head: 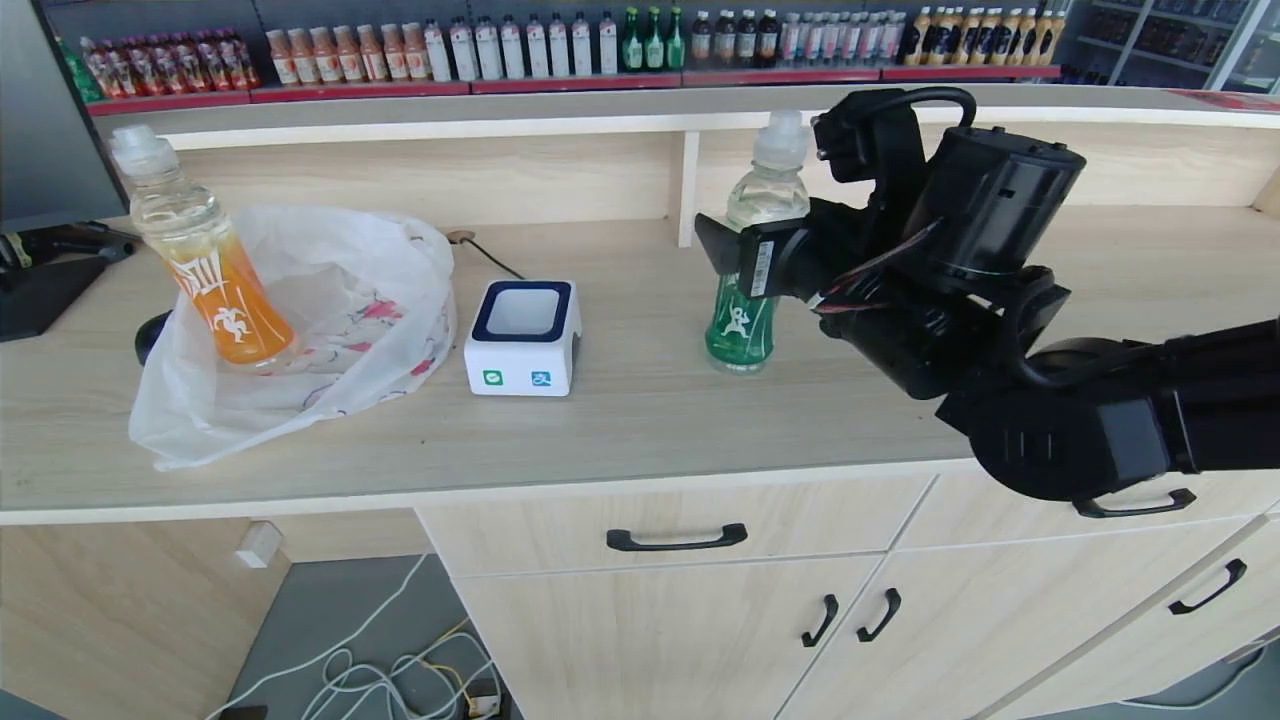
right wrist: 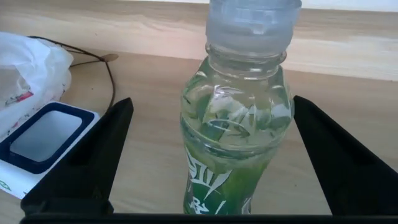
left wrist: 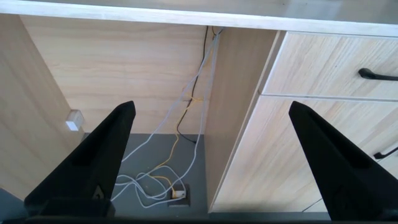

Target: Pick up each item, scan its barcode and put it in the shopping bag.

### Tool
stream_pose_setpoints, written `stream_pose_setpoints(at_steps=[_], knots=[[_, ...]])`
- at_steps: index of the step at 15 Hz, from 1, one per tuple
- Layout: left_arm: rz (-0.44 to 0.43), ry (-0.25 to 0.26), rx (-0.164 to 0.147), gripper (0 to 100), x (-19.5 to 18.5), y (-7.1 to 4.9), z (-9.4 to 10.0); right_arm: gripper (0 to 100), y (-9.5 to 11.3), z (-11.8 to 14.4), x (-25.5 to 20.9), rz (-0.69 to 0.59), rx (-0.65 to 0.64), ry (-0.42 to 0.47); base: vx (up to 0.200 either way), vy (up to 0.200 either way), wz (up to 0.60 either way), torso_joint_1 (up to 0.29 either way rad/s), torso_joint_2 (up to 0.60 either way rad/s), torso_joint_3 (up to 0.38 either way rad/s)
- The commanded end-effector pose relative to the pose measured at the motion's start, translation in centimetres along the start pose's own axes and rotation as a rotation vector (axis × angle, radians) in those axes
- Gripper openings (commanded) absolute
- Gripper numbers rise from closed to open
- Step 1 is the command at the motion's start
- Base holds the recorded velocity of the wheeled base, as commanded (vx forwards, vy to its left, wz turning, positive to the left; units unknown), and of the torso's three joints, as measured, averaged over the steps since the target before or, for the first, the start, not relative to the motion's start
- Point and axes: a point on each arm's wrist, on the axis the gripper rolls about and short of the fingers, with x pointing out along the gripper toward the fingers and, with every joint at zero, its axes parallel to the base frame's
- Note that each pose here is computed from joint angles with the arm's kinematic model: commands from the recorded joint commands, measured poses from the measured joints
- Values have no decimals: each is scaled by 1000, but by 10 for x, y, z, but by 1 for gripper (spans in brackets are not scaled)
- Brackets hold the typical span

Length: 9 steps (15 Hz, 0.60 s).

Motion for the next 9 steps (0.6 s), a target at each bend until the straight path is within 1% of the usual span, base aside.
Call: stream_pose_setpoints(at_steps=[1,4,7,9], knots=[[0,0,0,100,0,0,0,100,-5,-9,6,-22,-7,17,0,0,0,0,0,0],[0,0,0,100,0,0,0,100,-8,-12,9,-36,-10,24,0,0,0,0,0,0],[0,0,0,100,0,0,0,100,-20,-23,20,-72,-17,32,0,0,0,0,0,0],[0,0,0,100,0,0,0,100,-23,-29,28,-79,-16,34,0,0,0,0,0,0]])
